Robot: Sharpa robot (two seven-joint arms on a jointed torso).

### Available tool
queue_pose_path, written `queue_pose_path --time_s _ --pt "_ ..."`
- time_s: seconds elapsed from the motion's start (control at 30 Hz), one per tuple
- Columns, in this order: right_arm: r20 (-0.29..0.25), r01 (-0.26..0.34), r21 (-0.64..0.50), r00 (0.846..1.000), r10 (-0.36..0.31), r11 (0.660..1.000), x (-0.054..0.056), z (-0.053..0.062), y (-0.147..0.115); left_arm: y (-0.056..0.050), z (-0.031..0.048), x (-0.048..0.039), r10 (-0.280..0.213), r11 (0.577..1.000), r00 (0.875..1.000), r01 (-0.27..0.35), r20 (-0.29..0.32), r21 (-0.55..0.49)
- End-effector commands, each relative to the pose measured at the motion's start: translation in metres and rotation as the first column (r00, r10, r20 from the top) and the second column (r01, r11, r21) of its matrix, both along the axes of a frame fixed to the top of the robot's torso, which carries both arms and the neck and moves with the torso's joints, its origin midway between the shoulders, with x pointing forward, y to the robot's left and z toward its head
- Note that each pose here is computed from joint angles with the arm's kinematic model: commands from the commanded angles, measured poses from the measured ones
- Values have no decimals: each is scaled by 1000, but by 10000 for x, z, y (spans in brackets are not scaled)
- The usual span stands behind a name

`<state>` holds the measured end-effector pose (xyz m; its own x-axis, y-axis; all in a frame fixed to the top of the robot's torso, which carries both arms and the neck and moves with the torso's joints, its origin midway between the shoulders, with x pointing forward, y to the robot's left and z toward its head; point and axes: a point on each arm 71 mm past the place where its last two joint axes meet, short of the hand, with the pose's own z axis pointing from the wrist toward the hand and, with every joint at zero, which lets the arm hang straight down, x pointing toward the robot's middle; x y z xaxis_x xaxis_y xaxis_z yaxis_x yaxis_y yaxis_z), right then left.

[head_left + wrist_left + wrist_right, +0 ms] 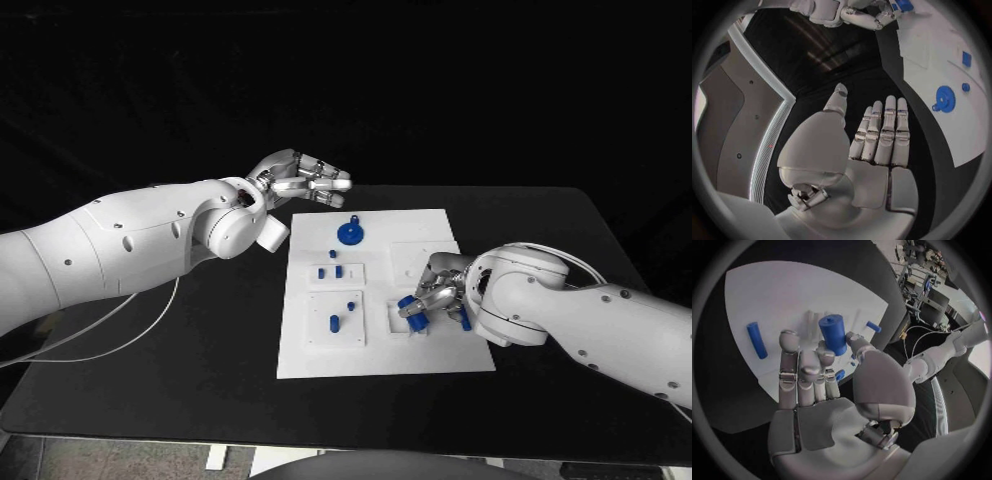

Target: Assemble the parts on the task board

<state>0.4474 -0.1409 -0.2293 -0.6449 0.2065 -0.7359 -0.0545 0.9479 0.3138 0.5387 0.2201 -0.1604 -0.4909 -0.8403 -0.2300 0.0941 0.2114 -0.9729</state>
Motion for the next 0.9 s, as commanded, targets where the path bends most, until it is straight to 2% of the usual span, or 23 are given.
queue_pose_path --time_s 0.03,0.47,0.9 --pt "38 -22 -75 999 25 997 24 -10 13 -39 3 -9 -26 1000 1000 26 -7 -3" --pt "50 -44 -116 998 50 992 56 -77 74 -48 -4 -15 -35 999 999 35 -16 -1" --pt "10 -68 -132 997 70 989 31 -114 101 -52 -10 -19 -42 999 999 42 -25 2"
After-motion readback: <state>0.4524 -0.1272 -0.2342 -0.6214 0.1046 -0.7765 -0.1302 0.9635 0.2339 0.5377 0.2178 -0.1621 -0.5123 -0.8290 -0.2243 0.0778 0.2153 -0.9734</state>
